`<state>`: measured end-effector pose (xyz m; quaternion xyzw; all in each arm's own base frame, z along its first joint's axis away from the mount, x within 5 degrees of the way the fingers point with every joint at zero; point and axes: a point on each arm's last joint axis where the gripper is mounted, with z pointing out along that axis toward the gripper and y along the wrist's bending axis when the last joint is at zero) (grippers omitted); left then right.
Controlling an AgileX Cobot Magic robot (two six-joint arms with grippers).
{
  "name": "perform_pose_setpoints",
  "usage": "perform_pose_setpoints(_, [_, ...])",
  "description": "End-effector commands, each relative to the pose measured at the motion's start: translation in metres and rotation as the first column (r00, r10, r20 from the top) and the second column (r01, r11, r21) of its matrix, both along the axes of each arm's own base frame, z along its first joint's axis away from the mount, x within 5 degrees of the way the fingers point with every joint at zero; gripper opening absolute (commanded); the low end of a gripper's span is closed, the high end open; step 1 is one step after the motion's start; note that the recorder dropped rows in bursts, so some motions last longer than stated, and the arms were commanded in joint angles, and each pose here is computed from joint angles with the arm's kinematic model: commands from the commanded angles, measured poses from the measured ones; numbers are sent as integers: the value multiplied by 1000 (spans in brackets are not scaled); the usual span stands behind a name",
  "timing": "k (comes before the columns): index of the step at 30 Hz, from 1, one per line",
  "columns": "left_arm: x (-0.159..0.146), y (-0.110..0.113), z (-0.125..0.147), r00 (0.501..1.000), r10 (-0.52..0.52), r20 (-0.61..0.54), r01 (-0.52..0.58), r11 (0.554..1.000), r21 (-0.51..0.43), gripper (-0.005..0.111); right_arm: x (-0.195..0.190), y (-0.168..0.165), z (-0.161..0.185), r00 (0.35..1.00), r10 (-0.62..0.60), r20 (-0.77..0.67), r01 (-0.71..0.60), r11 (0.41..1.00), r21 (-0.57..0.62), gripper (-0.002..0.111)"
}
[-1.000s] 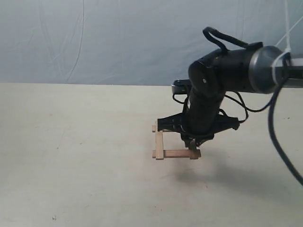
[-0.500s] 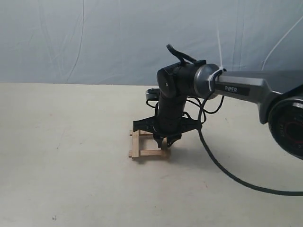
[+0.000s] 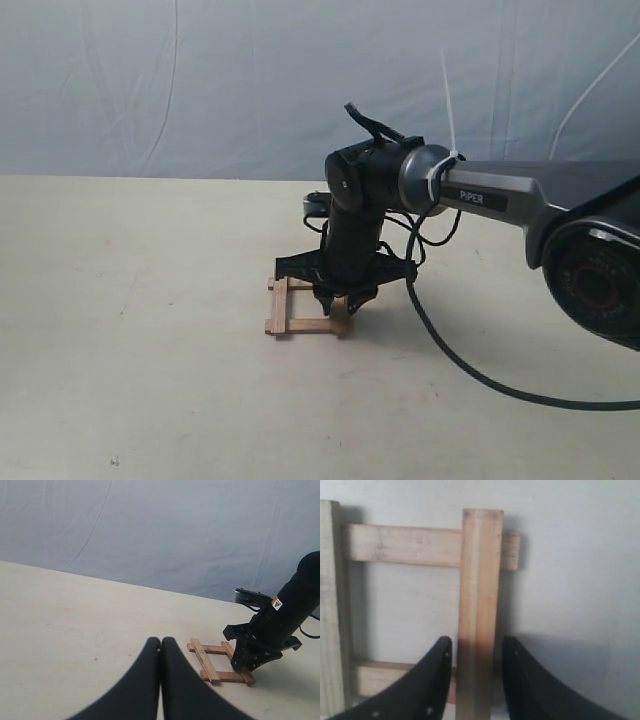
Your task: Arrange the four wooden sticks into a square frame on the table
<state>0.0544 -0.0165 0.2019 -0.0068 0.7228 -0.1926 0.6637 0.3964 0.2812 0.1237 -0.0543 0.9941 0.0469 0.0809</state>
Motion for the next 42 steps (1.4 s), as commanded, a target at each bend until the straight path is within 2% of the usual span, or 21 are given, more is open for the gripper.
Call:
perform_pose_setpoints(1, [-1,0,-1,1000,-5,1,5,1000,-4,0,1,-5,23,1000,14,28,-14,1000,-1,43])
perform_pose_setpoints(3, [-1,0,-1,1000,-5,1,5,1000,-4,0,4,-15,38,999,18,32,-18,1000,-3,32])
perform_pose_setpoints(5, [-1,0,-1,1000,-5,2,5,1000,-2,0,6,-31,51,1000,15,17,-14,1000,-24,13])
perform_pose_setpoints(6, [-1,0,-1,1000,-5,2,5,1000,-2,0,6,-41,58,1000,10,6,-10,999,-45,1])
perform_pose_setpoints(8, [-1,0,-1,1000,-4,2,4,1000,0,0,5,-65,67,1000,11,0,-10,997,-71,-1])
perform_pose_setpoints(13, [0,0,0,1000,-4,5,4,1000,4,0,-9,-139,79,997,-39,73,43,998,-47,-1])
perform_pose_setpoints(18, [0,0,0,1000,-4,4,4,1000,2,0,-52,-215,80,985,-90,147,99,993,-59,-1])
perform_pose_setpoints(22, [0,0,0,1000,-3,6,3,1000,1,0,-97,-248,87,946,-97,310,123,990,-64,-1])
perform_pose_setpoints(27, [0,0,0,1000,-3,6,3,1000,-7,0,-148,-274,114,826,-238,511,250,967,47,-1])
perform_pose_setpoints(29, [0,0,0,1000,-4,5,4,1000,-12,0,-173,-286,131,772,-214,598,255,967,16,-1])
perform_pose_setpoints(32, [0,0,0,1000,-4,5,4,1000,-14,0,-214,-299,147,725,-149,673,274,958,-83,-1])
perform_pose_setpoints(34, [0,0,0,1000,-4,5,4,1000,-14,0,-243,-301,150,703,-146,696,294,951,-99,-1])
perform_pose_setpoints(37, [0,0,0,1000,-4,5,4,1000,-14,0,-279,-301,134,649,-109,753,289,951,-112,-1])
perform_pose_setpoints(40, [0,0,0,1000,-4,5,4,1000,-14,0,-305,-295,114,494,-81,866,248,967,-50,-1])
perform_pose_setpoints(42, [0,0,0,1000,-4,5,4,1000,-14,0,-315,-290,102,386,-113,916,212,977,31,-1])
